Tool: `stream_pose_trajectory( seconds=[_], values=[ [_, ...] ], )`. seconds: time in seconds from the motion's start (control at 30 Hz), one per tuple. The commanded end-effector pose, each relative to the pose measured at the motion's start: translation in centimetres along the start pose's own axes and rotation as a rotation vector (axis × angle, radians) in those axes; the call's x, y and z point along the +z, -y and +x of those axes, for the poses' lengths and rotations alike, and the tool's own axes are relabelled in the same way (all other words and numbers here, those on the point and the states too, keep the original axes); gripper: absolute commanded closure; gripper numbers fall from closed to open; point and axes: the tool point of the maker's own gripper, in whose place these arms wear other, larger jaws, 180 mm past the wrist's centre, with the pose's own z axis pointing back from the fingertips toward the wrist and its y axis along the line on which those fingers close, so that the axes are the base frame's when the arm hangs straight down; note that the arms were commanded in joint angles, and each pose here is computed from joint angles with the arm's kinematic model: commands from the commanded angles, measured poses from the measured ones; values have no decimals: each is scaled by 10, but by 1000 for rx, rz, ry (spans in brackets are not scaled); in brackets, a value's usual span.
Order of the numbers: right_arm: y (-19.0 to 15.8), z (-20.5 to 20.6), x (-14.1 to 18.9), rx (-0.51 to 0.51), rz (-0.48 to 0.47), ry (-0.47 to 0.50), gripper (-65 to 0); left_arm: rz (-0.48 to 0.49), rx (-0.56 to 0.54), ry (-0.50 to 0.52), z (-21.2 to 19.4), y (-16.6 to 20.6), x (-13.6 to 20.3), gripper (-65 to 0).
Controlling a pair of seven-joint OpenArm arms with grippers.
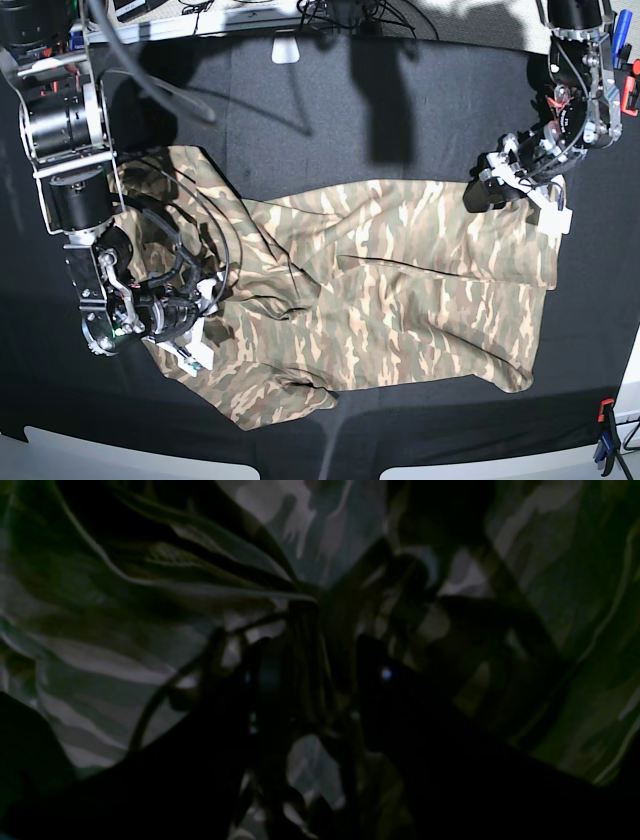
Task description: Layout the t-shirt on the table in an organized manner, then fold the t-shirt properly
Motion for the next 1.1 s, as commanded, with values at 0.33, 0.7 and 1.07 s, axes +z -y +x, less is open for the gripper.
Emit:
stream_pose_trajectory(
  seconds=[0.33,0.7,1.07],
  values=[
    [14,0,2,-55,-5,18,-198,-3,-20,14,9,1,2,-192],
    [5,7,-2,-86,44,53,-198,-3,-20,14,9,1,2,-192],
    [1,10,-4,-84,51,57,-68,-2,-20,14,9,1,2,-192]
  ],
)
